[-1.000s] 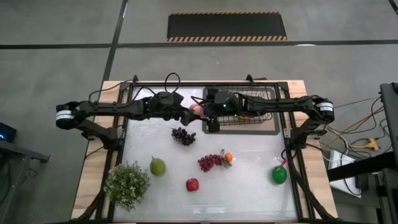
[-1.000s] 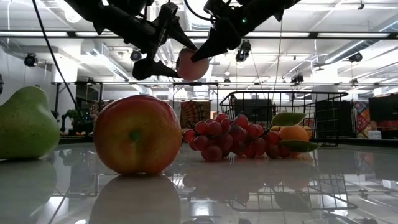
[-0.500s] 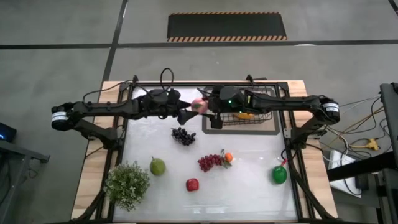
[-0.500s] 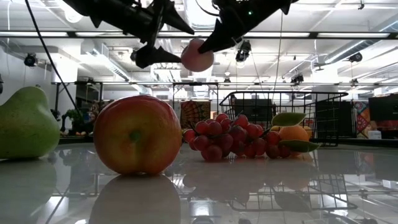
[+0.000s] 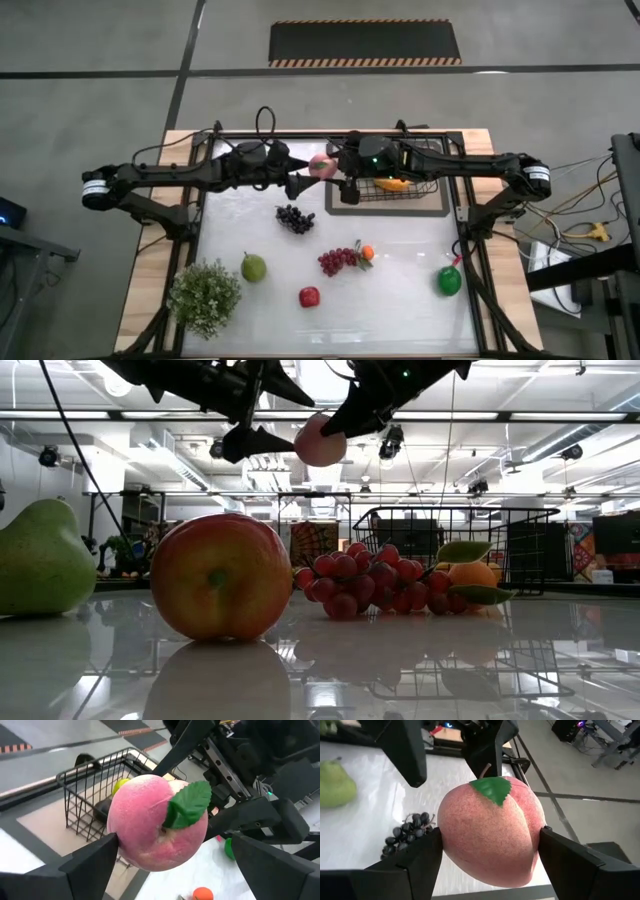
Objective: Build produce basket
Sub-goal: Put the peach into the black basket
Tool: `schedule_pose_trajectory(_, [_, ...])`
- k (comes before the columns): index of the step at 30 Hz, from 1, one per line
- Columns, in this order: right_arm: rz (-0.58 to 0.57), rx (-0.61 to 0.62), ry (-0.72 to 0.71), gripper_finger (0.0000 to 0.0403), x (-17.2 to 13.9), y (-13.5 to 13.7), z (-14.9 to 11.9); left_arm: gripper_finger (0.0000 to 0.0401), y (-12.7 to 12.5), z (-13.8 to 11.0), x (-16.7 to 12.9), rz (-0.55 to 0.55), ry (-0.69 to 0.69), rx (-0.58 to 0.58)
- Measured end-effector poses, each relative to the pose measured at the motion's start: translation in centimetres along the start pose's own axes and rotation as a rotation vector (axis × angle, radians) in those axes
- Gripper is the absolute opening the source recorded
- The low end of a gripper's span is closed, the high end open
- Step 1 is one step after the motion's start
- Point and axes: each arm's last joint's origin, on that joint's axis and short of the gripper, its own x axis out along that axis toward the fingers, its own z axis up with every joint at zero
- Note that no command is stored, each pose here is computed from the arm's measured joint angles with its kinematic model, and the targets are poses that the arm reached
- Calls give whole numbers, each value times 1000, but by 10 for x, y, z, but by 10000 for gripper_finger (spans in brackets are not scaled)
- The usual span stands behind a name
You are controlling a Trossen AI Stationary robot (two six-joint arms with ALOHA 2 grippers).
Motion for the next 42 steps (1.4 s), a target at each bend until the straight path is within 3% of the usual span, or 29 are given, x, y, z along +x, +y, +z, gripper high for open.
schedule_pose_trajectory(9, [-53, 257, -11, 288, -6, -18, -2, 369, -3, 5, -4, -12, -45, 164])
schedule_pose_trajectory(21, [-80, 353, -28, 288, -23, -27, -10, 369, -4, 13, -15, 79, -123, 284])
schedule_pose_trajectory(25, [-104, 398, -41, 288, -35, -27, -29, 369, -5, 14, -19, 76, -132, 284])
schedule_pose_trajectory(32, [-333, 538, 11, 288, -49, -27, -83, 369, -3, 11, -18, 77, -126, 283])
schedule_pose_trajectory(42, [-474, 646, -30, 288, -59, -24, -130, 369, -2, 9, -13, 78, -123, 283])
